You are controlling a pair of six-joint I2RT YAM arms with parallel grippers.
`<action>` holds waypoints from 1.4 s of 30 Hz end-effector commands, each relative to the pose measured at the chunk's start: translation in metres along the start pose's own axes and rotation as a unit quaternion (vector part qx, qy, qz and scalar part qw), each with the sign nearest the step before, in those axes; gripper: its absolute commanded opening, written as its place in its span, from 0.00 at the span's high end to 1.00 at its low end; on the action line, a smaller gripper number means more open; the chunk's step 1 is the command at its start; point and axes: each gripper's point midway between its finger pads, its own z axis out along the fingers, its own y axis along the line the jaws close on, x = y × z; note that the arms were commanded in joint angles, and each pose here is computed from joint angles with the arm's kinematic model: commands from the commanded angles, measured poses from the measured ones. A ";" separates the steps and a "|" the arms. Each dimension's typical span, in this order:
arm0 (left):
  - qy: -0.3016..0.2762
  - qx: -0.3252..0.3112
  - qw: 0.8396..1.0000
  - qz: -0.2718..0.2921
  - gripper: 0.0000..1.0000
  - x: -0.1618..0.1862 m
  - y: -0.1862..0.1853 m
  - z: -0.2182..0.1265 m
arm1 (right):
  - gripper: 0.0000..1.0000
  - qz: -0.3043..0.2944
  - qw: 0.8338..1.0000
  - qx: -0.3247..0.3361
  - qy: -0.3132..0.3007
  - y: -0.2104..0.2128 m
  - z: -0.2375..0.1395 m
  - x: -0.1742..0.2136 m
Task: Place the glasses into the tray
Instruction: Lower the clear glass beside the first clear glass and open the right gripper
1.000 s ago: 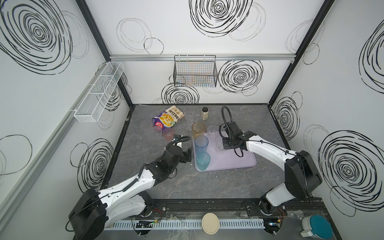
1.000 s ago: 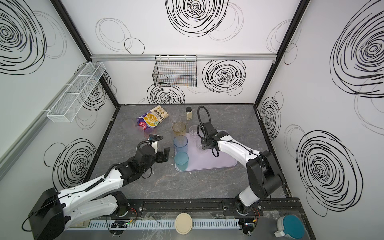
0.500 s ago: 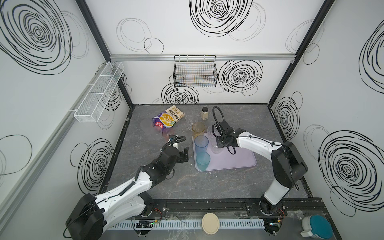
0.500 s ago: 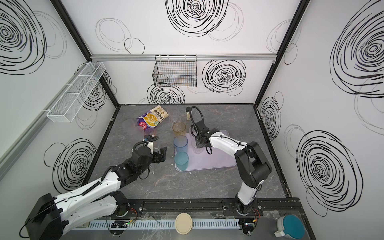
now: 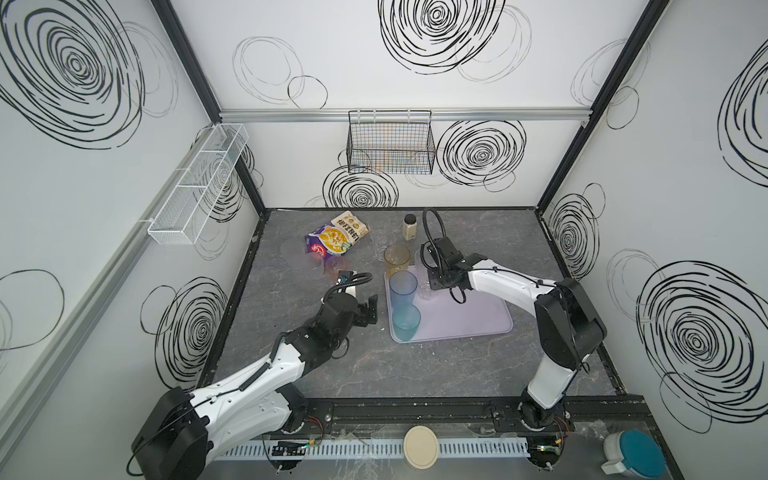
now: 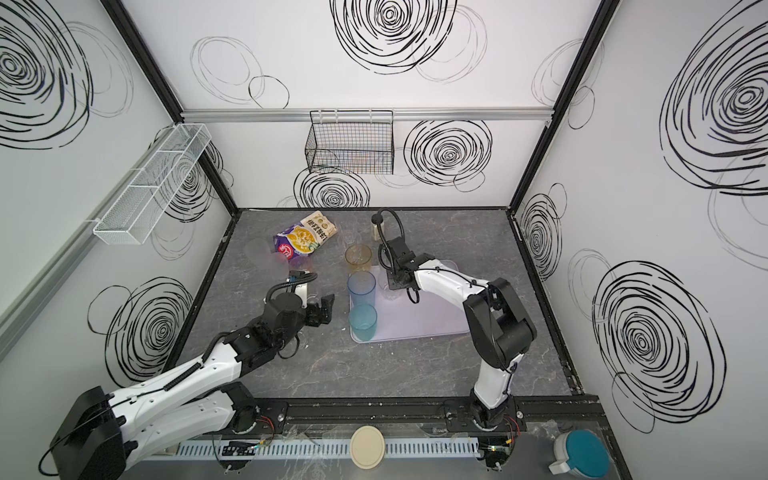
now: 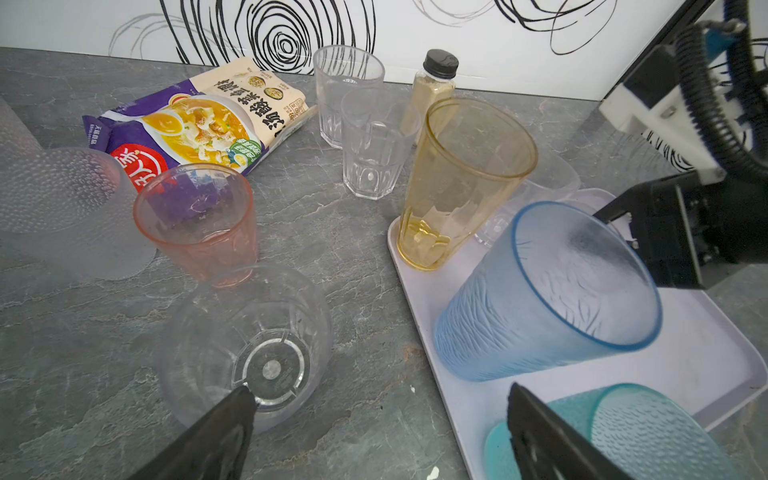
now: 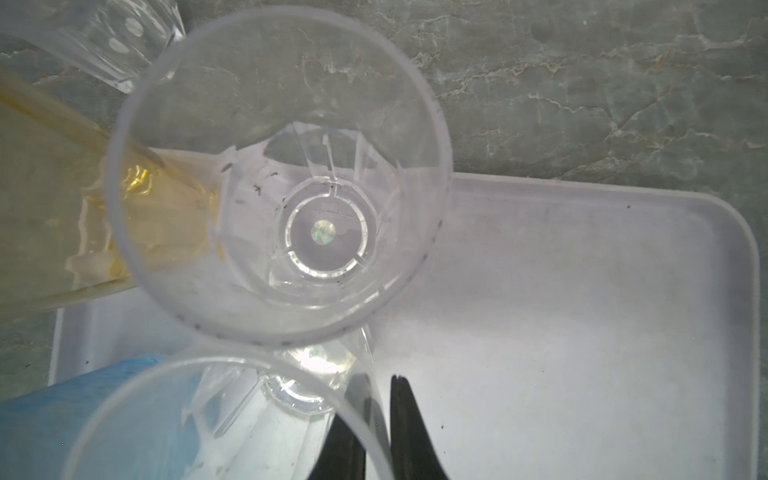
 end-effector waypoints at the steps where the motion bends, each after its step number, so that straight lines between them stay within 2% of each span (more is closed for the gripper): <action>1: -0.015 -0.001 1.000 -0.013 0.03 -0.010 0.001 -0.002 | 0.89 0.007 1.000 0.012 -0.009 -0.004 0.003 -0.009; 7: -0.008 -0.002 1.000 -0.007 0.03 -0.009 0.000 0.001 | 0.93 -0.001 1.000 0.009 0.008 -0.004 -0.004 -0.006; 22: -0.009 -0.013 1.000 -0.009 0.03 -0.009 0.005 0.003 | 0.94 0.002 1.000 -0.002 0.016 -0.005 -0.019 0.003; 31: -0.009 -0.010 1.000 -0.017 0.03 -0.010 0.003 0.006 | 0.87 0.002 1.000 -0.003 0.027 -0.008 -0.014 0.017; 35: -0.008 -0.013 1.000 -0.016 0.03 -0.009 0.005 0.005 | 0.79 0.006 1.000 -0.008 0.019 -0.008 -0.018 0.014; 42: -0.008 -0.013 1.000 -0.017 0.03 -0.007 0.005 0.006 | 0.76 0.009 1.000 -0.014 0.016 -0.010 -0.024 0.005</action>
